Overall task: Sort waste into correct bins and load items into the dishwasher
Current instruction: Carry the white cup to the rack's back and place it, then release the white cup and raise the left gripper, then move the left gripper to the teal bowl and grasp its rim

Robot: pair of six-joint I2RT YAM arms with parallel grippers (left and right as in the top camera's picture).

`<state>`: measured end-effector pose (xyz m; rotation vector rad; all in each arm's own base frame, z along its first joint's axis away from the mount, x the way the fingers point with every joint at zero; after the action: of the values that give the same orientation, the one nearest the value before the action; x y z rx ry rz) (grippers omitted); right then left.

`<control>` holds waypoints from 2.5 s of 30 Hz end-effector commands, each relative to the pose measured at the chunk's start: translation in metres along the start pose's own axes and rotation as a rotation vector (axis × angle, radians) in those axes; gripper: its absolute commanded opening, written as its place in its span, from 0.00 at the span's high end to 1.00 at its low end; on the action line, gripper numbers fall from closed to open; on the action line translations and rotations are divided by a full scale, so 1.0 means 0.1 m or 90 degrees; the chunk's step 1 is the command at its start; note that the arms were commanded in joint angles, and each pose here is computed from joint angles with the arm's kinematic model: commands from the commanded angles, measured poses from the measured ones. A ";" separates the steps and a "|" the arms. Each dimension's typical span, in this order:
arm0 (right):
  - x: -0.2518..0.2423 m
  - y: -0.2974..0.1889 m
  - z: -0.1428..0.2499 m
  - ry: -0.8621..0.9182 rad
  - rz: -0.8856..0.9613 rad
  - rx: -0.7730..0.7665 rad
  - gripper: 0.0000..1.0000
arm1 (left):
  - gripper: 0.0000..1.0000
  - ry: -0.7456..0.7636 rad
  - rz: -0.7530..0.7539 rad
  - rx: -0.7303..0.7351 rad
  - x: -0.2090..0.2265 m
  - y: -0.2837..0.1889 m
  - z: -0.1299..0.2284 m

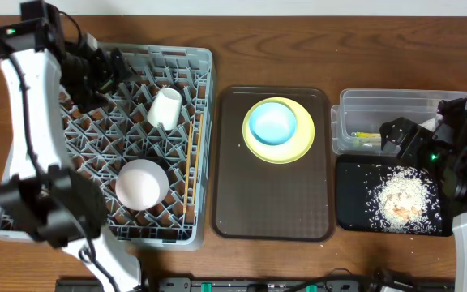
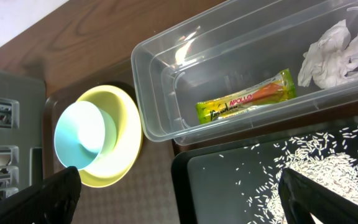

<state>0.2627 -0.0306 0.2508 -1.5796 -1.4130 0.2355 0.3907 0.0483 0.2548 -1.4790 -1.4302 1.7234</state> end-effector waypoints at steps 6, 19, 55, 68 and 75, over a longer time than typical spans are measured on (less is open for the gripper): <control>0.02 -0.04 -0.03 -0.003 -0.006 -0.007 0.01 | 0.50 0.051 0.091 0.043 -0.71 0.14 0.27; 0.02 -0.04 -0.03 -0.003 -0.006 -0.007 0.01 | 0.92 0.113 -0.241 -0.085 -0.89 0.70 0.20; 0.02 -0.04 -0.03 -0.004 -0.006 -0.008 0.01 | 0.73 0.077 -0.339 -0.016 -0.41 0.47 0.27; 0.02 -0.04 -0.03 -0.004 -0.006 -0.008 0.01 | 0.39 0.357 -0.215 -0.039 -1.80 0.80 1.16; 0.02 -0.04 -0.03 -0.003 -0.006 -0.007 0.01 | 0.38 0.468 -0.185 -0.012 -2.29 1.37 1.68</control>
<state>0.2627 -0.0307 0.2508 -1.5798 -1.4126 0.2353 0.3555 -0.2340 0.2380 -1.5861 -1.2415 0.8939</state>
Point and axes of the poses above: each gripper's point midway between its finger pads, its own y axis out along the fingers, its own x axis along the line the jaws close on, z = x × y, the point moved 5 cm from there along -y, back along the fingers, and after that the axes turned 4 degrees about y, right-handed, at the moved point
